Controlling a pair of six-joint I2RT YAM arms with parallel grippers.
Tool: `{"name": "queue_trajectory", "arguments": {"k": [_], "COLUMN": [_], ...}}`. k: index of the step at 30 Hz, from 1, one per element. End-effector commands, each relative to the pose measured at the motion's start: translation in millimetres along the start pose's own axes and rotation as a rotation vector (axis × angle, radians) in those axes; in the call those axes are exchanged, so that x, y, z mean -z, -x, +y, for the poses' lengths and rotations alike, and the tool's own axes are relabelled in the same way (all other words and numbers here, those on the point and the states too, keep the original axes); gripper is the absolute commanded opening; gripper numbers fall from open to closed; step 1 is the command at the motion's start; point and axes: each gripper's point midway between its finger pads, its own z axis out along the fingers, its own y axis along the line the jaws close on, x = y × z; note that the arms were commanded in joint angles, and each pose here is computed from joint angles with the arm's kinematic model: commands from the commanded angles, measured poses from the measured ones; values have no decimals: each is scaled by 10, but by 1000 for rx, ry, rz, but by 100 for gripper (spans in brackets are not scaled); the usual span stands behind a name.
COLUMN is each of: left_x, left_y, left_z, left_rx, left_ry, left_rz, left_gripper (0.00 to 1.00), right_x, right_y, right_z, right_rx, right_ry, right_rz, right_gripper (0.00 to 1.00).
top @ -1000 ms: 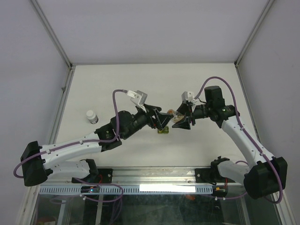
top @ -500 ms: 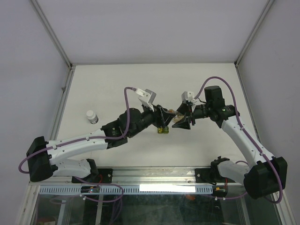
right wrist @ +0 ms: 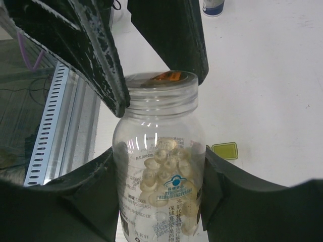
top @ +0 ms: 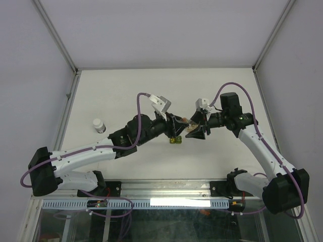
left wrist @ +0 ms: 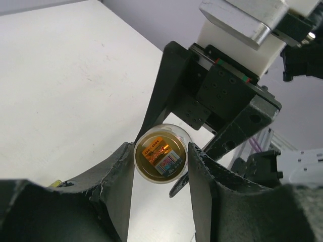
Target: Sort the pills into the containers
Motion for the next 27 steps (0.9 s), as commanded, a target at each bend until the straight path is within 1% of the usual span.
{"name": "queue_trajectory", "arguments": {"k": [1,4,6,8,11,13,14,15,16,19,21,22,23,27], "left_x": [179,329,364,310,136,44,13,-15,-26,-31,-6,13,10,93], "left_y": [-73,-298,-365,-449,-389,-281,-237,-182,-126,53,158,245,304,416], "left_z": [-440,-517,-484,-366,-214,-170,-155,-144,-136,-105,-93,-91,-52,26], "left_rx": [-197,-351,-460,-532,-582,-598,-607,-617,-623,-628,-637,-638,-629,-599], "left_ry": [-388,-664,-763,-788,-763,-742,-731,-714,-697,-630,-595,-567,-526,-444], "left_rz": [39,104,113,147,175,160,149,135,121,63,20,-7,-26,-60], "left_gripper": [26,26,26,27,27,28,30,34,40,68,84,93,98,99], "right_x": [26,21,15,14,18,21,21,22,21,21,19,19,18,19], "right_y": [243,247,248,249,246,255,255,254,256,257,254,253,249,252], "right_z": [-27,-4,11,10,9,11,11,11,12,16,17,17,18,19], "right_rx": [101,107,108,112,115,117,119,119,120,120,120,119,119,120], "right_ry": [0,8,15,13,10,9,9,9,10,12,13,13,13,13], "right_rz": [-46,-51,-54,-53,-51,-52,-52,-52,-52,-52,-51,-51,-50,-51], "right_gripper": [0,0,0,0,0,0,0,0,0,0,0,0,0,0]}}
